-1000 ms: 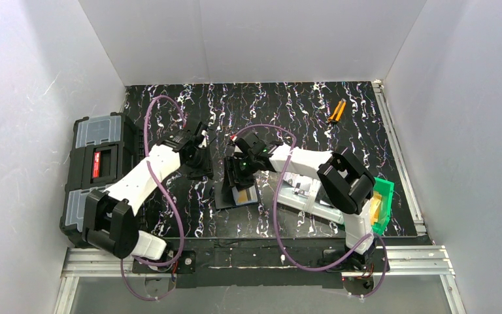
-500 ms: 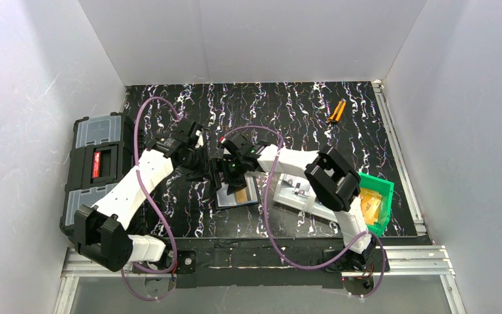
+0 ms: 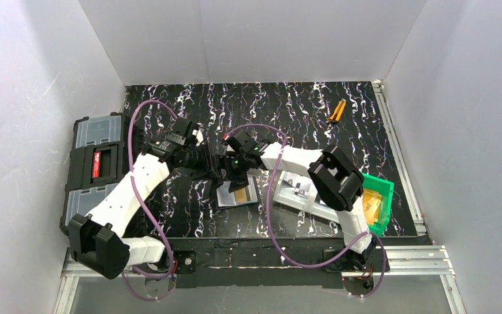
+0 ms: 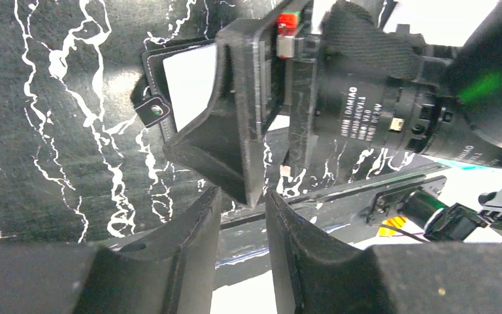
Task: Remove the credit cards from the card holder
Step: Remove the credit card from the card holder.
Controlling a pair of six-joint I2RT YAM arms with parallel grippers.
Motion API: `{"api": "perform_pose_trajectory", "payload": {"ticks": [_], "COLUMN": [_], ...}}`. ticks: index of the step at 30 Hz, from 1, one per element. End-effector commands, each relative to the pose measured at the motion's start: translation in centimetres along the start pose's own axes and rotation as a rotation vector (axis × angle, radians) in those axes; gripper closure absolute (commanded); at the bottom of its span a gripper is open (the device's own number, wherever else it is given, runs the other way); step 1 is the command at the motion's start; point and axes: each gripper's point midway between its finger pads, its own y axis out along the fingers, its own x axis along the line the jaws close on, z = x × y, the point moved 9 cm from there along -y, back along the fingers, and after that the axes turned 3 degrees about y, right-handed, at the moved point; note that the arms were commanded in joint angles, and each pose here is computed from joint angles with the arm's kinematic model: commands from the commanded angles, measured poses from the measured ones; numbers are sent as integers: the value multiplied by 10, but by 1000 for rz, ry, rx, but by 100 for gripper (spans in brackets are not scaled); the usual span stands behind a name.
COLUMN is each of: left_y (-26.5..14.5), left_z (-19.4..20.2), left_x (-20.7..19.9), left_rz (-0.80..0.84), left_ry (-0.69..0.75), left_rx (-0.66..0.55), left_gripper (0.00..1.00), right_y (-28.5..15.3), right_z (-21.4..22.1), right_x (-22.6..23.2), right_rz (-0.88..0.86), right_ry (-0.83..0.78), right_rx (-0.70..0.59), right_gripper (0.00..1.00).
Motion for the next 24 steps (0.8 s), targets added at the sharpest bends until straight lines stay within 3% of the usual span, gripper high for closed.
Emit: {"api": "perform_pose_trajectory", "payload": {"ticks": [1, 12, 24], "left_y": [-13, 6, 86], "left_z": [1, 0, 4], "left_x": [-8, -20, -25], "left_rz": [67, 141, 91], "left_ry": [-34, -75, -97], "left_rx": [-37, 11, 117], "left_gripper": [70, 72, 72], "right_y": [-40, -73, -82], "right_z": [-11, -11, 14], "right_x": [19, -1, -43], "right_rz": [-72, 0, 141], "right_ry": [-15, 42, 79], "right_rx": [-93, -159, -123], "right_gripper": [13, 17, 57]}}
